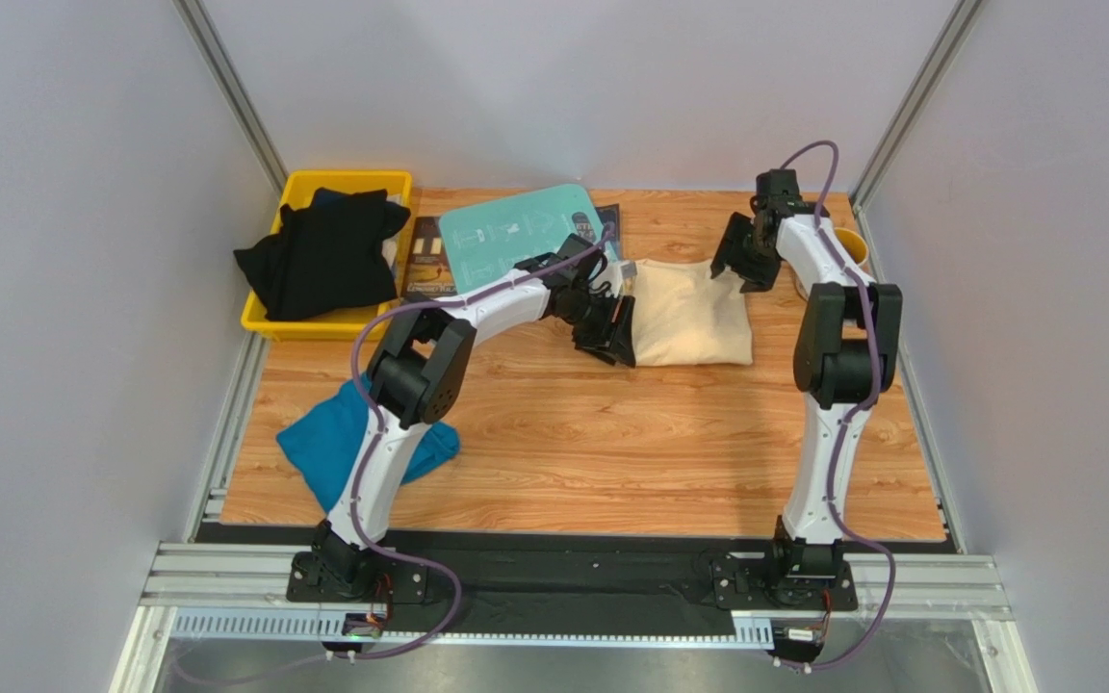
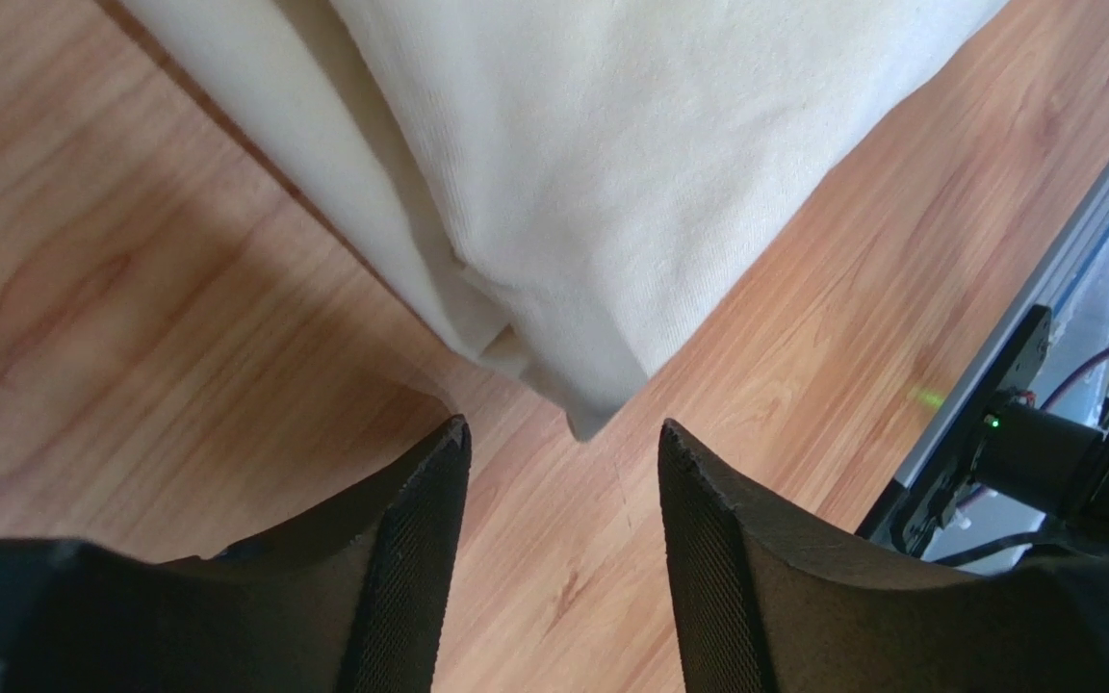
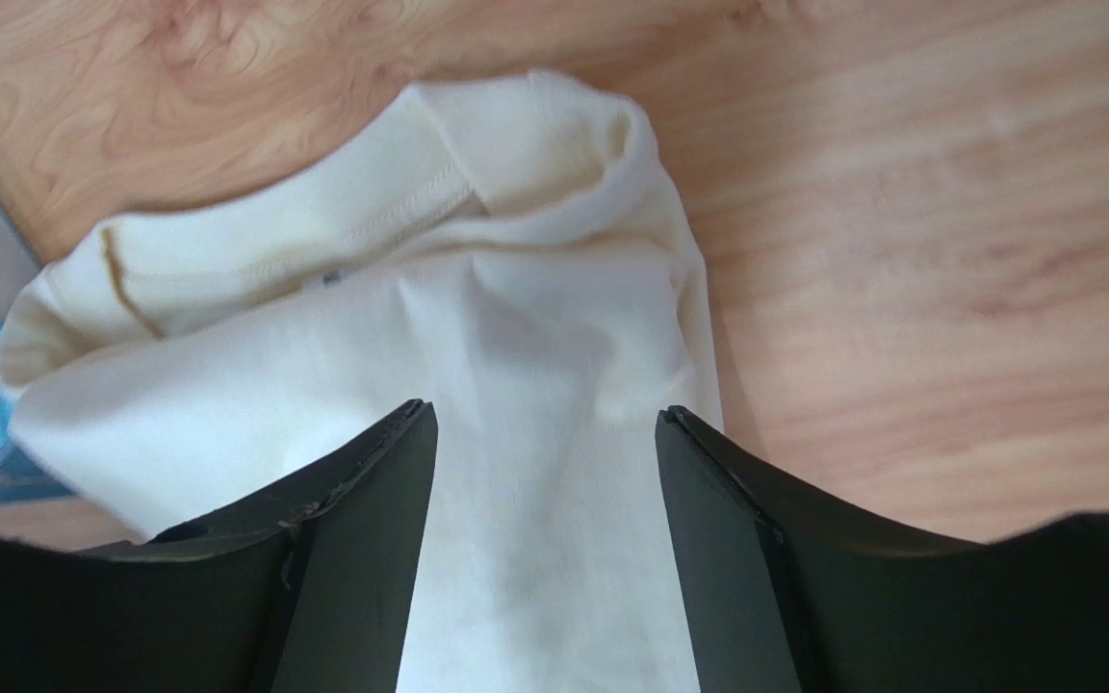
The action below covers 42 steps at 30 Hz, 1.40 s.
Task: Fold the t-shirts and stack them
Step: Smooth out wrinkles on the folded tshirt
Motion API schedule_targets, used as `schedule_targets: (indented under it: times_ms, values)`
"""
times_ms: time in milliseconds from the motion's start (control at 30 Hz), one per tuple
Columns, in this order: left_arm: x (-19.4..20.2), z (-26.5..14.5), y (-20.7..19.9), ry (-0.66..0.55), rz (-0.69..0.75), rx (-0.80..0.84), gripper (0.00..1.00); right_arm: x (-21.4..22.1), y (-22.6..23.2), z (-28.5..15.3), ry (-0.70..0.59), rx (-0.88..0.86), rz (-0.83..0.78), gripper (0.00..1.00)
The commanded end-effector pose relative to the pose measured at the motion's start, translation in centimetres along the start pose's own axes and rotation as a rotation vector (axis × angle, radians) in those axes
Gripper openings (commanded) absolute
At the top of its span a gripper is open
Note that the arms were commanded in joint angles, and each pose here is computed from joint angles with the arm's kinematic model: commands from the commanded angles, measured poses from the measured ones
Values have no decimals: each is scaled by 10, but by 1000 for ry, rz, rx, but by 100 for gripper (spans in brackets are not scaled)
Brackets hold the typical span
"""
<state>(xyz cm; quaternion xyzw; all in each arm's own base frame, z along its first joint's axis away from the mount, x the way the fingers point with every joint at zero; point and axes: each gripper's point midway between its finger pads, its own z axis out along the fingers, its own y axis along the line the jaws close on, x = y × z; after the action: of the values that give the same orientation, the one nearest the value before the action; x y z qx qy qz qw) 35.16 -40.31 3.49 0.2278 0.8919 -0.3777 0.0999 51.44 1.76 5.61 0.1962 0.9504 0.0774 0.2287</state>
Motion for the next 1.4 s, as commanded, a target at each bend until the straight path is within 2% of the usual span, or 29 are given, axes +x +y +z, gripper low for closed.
schedule_targets:
  times_ms: [0, 133, 267, 500, 667, 1033, 1367]
  values:
    - [17, -23, 15, 52, -21, -123, 61, -25, 11, -75, -139, -81, -8, 68]
    - [3, -45, 22, -2, -62, -128, 64, 8, -4, -83, -83, -84, -1, 71]
    - [-12, -51, 28, -25, -116, -70, 65, 40, -14, -70, 0, -90, 10, 70]
    - [-35, -47, 10, -76, -147, 87, 65, 79, -9, -44, 129, -182, 73, 70]
    - [-40, -31, 4, -55, -184, 195, 65, 95, -9, -29, 185, -198, 100, 70]
    - [-47, -6, 33, -94, -245, 114, 65, 105, -19, -15, 232, -148, 104, 69]
    - [-76, 8, 41, -157, -256, 107, 65, 125, -25, -7, 327, -128, 105, 65]
